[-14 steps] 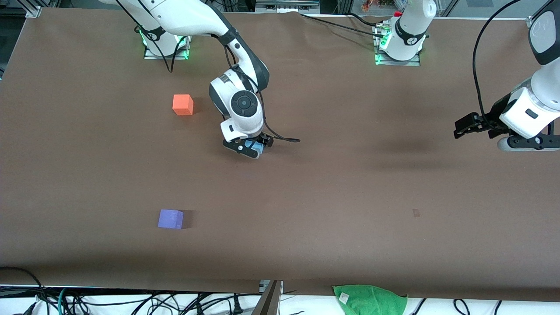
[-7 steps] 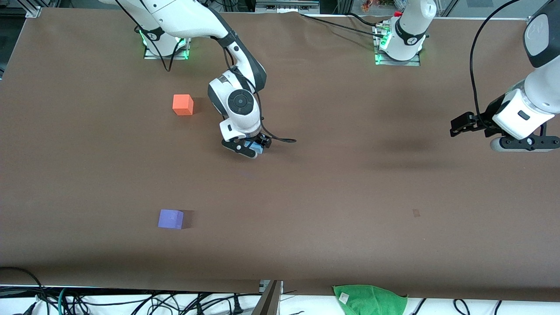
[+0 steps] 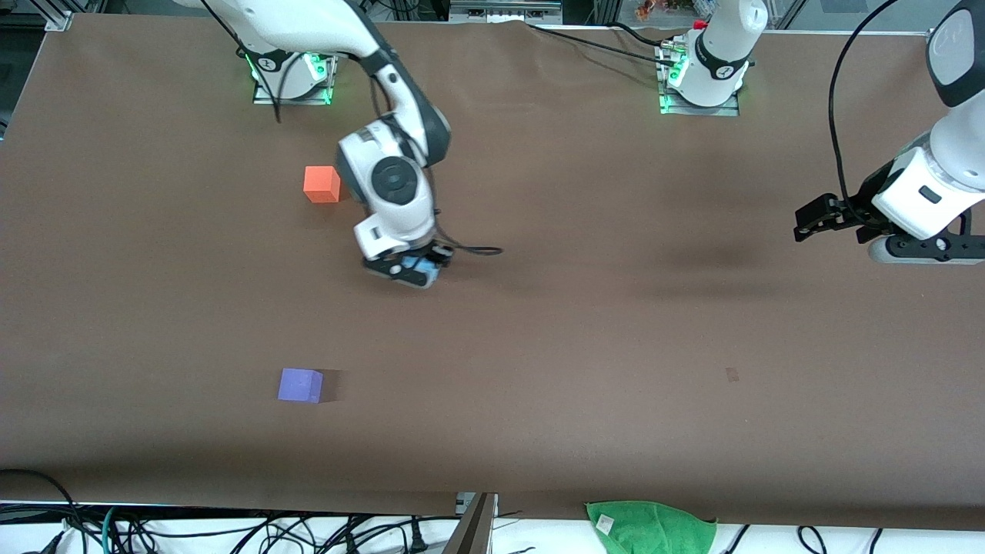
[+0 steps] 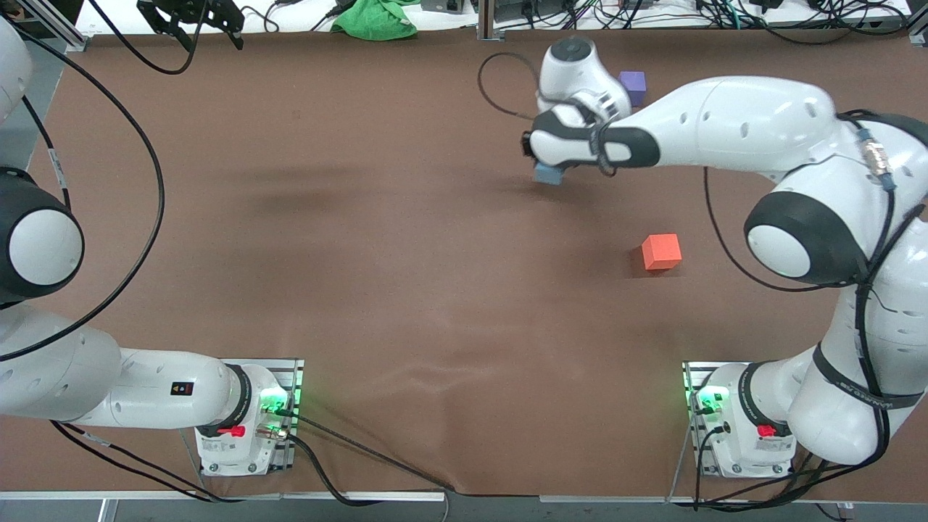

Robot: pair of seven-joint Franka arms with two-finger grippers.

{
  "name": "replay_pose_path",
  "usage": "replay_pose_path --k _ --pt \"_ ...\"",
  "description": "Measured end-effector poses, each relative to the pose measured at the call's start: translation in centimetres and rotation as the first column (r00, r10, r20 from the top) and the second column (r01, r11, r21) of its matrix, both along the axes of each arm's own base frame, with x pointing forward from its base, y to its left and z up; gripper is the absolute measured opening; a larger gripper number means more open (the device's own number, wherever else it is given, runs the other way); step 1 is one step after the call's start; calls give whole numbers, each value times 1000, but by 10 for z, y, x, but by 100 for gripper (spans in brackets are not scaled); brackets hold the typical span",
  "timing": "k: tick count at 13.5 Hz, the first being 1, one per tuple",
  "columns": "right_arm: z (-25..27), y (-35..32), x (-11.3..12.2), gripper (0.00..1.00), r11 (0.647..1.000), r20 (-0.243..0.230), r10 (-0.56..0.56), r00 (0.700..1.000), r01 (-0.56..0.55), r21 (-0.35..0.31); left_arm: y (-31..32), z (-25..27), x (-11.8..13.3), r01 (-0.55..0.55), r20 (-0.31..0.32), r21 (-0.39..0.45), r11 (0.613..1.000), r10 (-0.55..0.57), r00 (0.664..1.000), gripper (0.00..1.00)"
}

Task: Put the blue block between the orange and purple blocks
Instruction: 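Carry the blue block with the right gripper between orange and purple blocks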

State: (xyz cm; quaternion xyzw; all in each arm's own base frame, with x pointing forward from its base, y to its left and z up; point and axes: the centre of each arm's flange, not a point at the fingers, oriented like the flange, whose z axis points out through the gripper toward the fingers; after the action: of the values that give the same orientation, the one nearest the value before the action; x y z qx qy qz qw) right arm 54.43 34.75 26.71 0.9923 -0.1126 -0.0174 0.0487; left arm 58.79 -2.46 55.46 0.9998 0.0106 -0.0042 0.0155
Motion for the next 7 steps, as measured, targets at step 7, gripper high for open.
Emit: replay_pose_path --k 7 --pt "20 -201 50 60 974 -127 216 968 -204 100 12 19 3 -21 36 0 1000 21 999 100"
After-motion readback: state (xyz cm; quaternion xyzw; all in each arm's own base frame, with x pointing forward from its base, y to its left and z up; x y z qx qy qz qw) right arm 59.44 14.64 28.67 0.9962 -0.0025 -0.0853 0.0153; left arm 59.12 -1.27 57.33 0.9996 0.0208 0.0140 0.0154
